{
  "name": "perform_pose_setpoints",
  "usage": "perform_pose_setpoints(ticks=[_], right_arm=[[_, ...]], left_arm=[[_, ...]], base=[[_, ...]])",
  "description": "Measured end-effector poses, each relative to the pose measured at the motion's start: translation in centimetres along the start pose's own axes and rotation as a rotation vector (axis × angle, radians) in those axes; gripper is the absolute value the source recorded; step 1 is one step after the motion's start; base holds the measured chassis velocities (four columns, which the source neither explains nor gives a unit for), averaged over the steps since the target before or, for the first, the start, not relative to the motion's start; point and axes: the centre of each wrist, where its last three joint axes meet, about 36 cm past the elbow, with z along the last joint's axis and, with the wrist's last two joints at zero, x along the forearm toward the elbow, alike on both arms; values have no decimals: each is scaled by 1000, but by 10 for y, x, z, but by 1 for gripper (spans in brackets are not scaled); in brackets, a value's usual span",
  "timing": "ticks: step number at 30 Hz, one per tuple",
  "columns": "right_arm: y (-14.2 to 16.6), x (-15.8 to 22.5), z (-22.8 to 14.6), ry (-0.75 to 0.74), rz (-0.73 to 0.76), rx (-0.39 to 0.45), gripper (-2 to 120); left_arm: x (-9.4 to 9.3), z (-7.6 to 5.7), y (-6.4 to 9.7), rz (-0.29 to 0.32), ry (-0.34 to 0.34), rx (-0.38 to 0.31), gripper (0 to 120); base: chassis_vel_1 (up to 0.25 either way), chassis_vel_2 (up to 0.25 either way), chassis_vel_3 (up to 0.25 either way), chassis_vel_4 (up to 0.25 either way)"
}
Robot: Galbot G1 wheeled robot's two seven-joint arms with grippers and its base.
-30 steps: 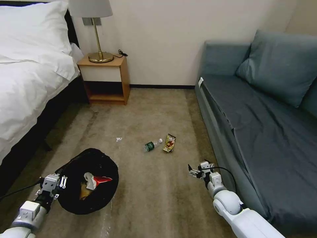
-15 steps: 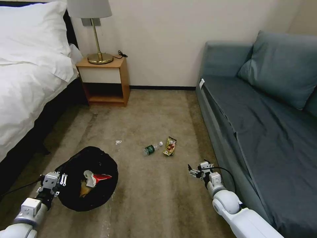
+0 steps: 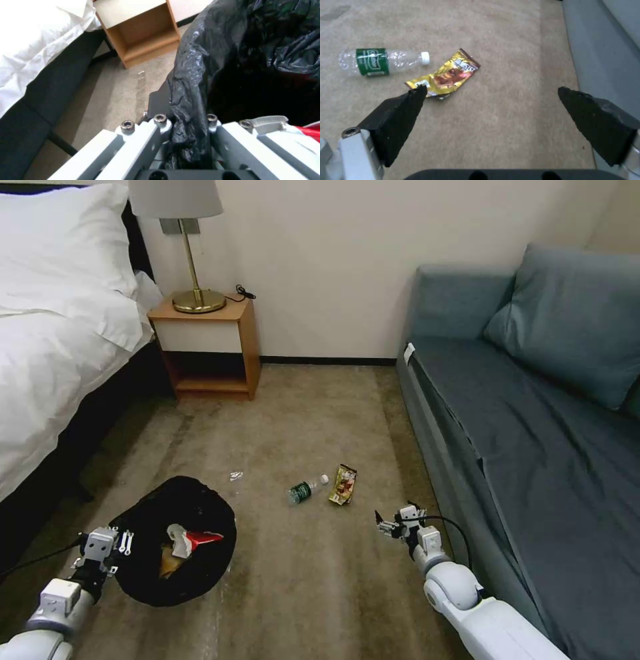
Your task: Pick up the trash bin, then pick up the garbage on the floor and place it into the trash bin.
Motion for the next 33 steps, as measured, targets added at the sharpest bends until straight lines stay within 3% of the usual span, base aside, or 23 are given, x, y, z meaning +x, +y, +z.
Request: perform_pose_setpoints(ticks=[33], right_arm=[[19, -3, 7, 9, -14, -14, 100]], left_arm=[[-3, 4, 3, -2, -7, 5, 4]], base=[[-116, 118, 117, -109]])
